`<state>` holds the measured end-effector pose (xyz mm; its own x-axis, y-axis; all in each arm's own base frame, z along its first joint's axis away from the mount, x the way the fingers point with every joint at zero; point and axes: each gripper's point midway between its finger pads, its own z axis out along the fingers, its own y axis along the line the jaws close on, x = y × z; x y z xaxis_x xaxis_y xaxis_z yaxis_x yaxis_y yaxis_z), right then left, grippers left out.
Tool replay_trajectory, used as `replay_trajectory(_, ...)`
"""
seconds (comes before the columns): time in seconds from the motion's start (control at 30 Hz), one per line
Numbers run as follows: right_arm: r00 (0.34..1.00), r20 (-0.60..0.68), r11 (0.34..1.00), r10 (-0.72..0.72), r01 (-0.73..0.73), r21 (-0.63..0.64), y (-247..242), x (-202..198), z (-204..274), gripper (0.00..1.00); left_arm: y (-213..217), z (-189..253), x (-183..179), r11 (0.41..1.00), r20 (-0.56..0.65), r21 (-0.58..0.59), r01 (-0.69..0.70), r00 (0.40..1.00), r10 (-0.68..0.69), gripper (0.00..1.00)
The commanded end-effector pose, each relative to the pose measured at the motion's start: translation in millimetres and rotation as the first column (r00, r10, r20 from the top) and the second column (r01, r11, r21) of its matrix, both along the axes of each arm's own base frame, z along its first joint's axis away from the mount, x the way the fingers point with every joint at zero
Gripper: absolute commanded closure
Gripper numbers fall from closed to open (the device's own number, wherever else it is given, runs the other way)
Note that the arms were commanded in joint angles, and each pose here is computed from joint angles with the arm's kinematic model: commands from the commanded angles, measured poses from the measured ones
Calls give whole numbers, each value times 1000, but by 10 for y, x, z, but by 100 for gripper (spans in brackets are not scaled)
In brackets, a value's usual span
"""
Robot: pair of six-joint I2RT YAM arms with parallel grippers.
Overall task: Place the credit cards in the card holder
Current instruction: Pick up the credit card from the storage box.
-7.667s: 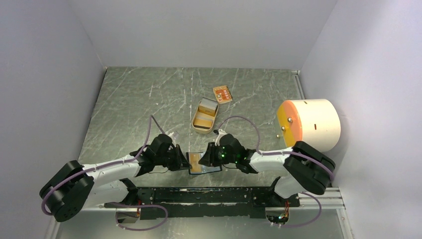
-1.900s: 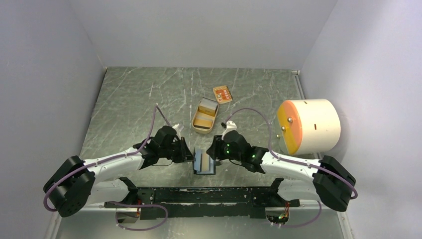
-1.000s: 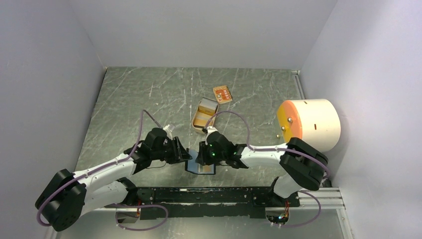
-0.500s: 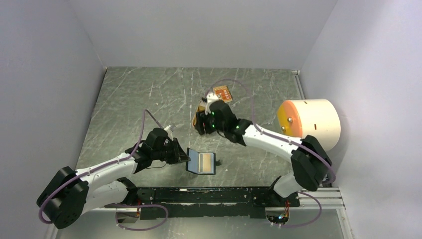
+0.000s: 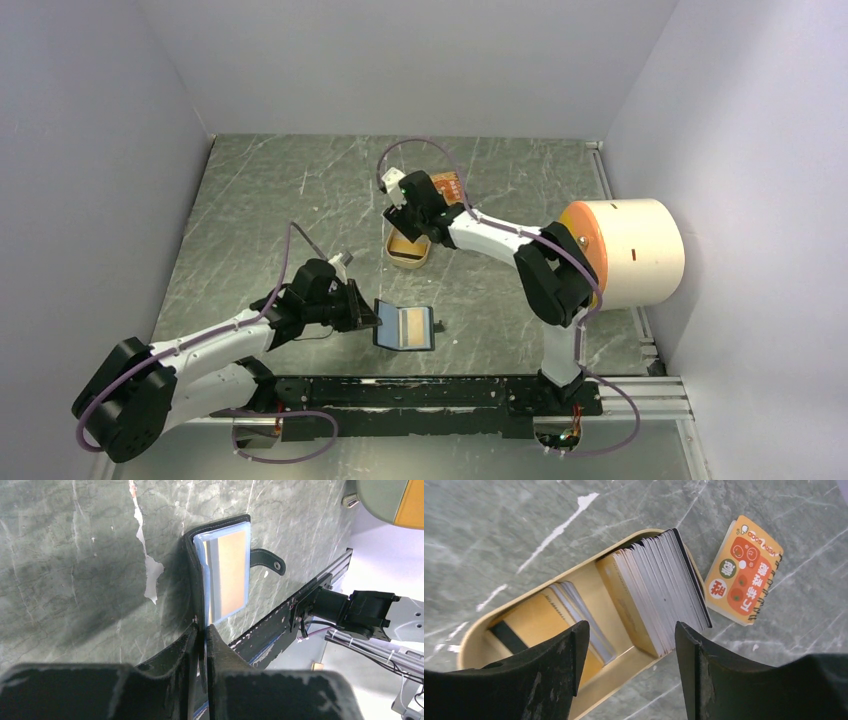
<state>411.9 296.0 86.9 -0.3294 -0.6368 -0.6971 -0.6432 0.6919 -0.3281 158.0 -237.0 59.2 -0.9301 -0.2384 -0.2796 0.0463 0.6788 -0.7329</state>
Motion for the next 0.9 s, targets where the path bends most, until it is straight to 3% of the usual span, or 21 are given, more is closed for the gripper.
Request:
replay_trajectory(0.0,995,82,993,58,-49,-105,-33,241,137,33,-39,91,2,999,27,-37,24,999,-23,85)
replay_trajectory(0.2,992,125,976,31,-3,-218,-185,365,-79,32,-11,130,-2,999,35,-35,10,999,-9,85)
replay_trajectory(0.33,994,91,973,68,-46,-228,-128,333,-175,32,-14,168,6,999,35,-51,-4,999,6,84)
replay_trajectory(0.53,992,118,965,33,0,-263,-212,391,-254,33,-29,191,24,999,32,-48,-5,999,6,85)
replay_trajectory(0.87,987,161,963,2,42,-266,-263,467,-166,43,-1,239,-8,998,47,-68,-12,999,15,84)
